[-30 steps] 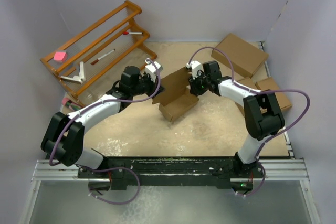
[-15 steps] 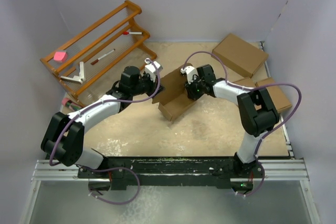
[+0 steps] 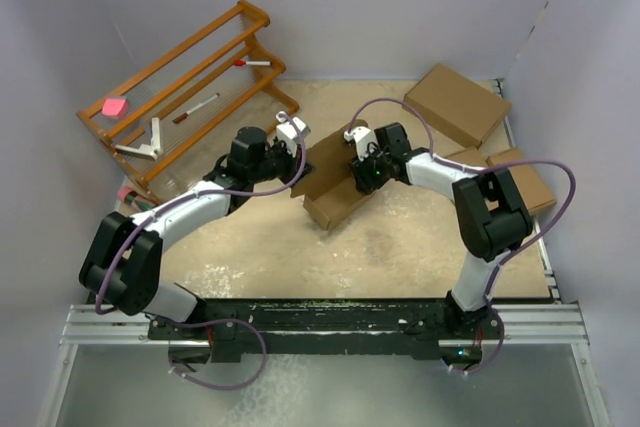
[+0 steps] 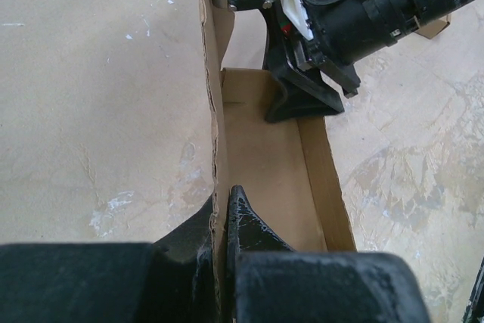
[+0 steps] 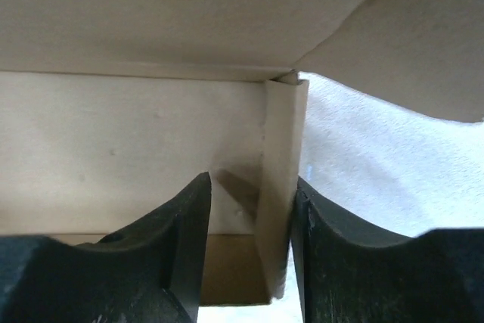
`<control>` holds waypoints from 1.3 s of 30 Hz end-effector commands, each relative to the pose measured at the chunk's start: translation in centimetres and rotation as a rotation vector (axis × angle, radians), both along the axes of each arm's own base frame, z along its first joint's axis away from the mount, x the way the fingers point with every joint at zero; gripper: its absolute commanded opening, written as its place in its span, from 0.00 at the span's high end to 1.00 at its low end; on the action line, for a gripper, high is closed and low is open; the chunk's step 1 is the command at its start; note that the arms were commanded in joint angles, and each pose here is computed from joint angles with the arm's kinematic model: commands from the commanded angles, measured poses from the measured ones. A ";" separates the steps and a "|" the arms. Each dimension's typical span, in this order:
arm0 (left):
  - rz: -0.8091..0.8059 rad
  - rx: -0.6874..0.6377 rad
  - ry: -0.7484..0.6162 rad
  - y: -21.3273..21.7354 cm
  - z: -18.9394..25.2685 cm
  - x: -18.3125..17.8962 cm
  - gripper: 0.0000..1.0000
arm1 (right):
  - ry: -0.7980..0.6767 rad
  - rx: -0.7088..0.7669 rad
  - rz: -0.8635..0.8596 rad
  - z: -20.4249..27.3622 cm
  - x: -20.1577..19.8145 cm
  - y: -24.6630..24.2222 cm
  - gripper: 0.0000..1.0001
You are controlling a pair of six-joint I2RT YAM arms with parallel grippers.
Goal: Fold the paper box
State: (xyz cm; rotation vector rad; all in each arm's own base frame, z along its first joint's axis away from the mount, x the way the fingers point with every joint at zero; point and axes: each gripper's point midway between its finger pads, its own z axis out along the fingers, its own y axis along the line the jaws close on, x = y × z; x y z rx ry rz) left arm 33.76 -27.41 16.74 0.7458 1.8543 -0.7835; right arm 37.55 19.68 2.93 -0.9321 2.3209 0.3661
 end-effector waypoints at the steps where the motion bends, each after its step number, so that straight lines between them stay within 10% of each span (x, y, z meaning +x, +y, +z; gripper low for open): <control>1: -0.049 -0.021 -0.092 -0.7 0.7 0.1 0.96 | -0.034 0.113 0.088 4.4 -0.5 1.6 0.47; 14: -0.104 -0.062 -0.148 -1.7 0.3 1.3 0.91 | -0.197 0.237 0.197 12.2 -0.9 -5.2 0.31; 19: -0.095 -0.076 -0.114 -2.3 0.0 2.3 0.67 | -0.230 0.294 0.205 14.2 -1.5 -5.6 0.30; 28: 0.205 -0.079 -0.009 3.6 2.0 4.6 0.29 | -0.222 0.327 0.217 14.6 -1.9 -5.4 0.30; 39: 0.589 -0.038 0.214 11.9 -0.1 0.7 0.23 | -0.230 0.334 0.215 15.0 -1.9 -5.6 0.30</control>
